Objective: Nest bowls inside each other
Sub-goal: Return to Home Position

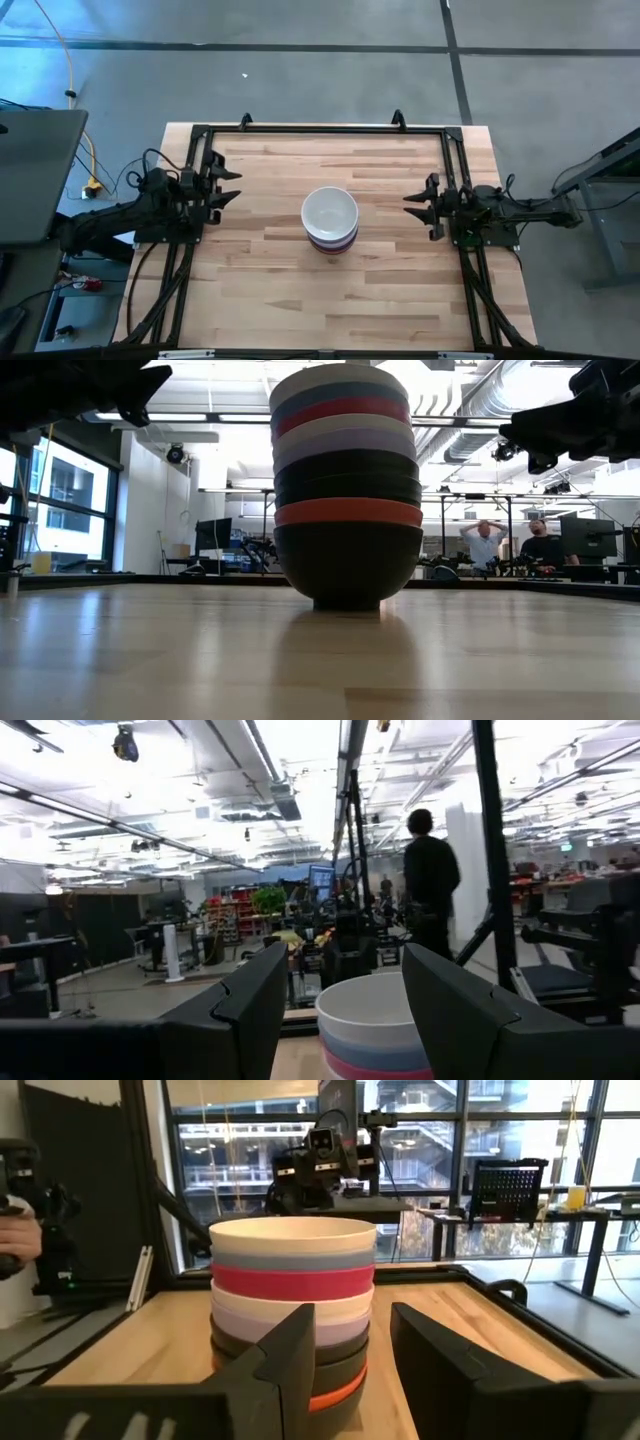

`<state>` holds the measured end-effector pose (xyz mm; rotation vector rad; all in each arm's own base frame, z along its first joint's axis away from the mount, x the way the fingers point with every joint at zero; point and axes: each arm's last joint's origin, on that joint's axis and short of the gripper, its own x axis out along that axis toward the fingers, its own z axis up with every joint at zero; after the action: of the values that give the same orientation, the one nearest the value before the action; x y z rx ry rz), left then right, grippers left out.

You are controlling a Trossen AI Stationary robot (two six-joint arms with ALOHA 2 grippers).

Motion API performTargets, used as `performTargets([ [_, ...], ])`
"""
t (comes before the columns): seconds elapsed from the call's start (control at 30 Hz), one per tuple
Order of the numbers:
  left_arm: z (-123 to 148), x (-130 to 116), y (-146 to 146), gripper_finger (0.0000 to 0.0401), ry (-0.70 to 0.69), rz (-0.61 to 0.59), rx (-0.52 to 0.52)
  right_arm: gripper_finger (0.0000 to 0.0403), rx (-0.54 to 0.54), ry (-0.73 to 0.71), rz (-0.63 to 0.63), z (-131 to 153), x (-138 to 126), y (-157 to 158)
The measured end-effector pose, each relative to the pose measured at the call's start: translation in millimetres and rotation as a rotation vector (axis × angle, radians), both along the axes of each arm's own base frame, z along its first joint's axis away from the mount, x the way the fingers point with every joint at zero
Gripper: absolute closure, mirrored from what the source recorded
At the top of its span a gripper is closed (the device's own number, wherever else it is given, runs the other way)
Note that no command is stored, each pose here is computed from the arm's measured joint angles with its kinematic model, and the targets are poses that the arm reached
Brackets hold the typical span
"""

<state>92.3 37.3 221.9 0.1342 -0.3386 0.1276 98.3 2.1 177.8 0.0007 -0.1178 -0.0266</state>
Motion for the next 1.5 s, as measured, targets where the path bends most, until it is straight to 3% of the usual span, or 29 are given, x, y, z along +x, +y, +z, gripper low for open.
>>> performTargets([
  [0.2,-0.4,0.2,-1.1,0.0213,0.008,-0.041,0.002,0.0277,-0.019,0.001,-0.003,-0.2,0.0,-0.2],
  [0.4,-1.0,0.5,-4.4,0.0213,0.029,-0.156,0.02,0.0277,-0.023,0.002,0.014,-0.3,0.1,0.3],
  [0.53,-3.6,1.3,-4.5,0.0213,0.055,-0.185,-0.028,0.0277,-0.023,0.002,0.015,-0.3,0.1,0.3],
  [0.77,-24.6,4.9,-4.2,0.0213,0.057,-0.168,-0.147,0.0277,-0.031,0.003,0.014,-0.5,0.1,0.3],
  [1.23,-24.4,10.9,-16.7,0.0213,0.042,-0.081,-0.103,0.0277,-0.032,0.021,0.014,-2.4,0.3,0.3],
  [1.5,-37.1,17.1,-22.2,0.0213,0.175,-0.024,-0.106,0.0277,-0.031,0.027,0.014,-2.9,0.4,0.3],
])
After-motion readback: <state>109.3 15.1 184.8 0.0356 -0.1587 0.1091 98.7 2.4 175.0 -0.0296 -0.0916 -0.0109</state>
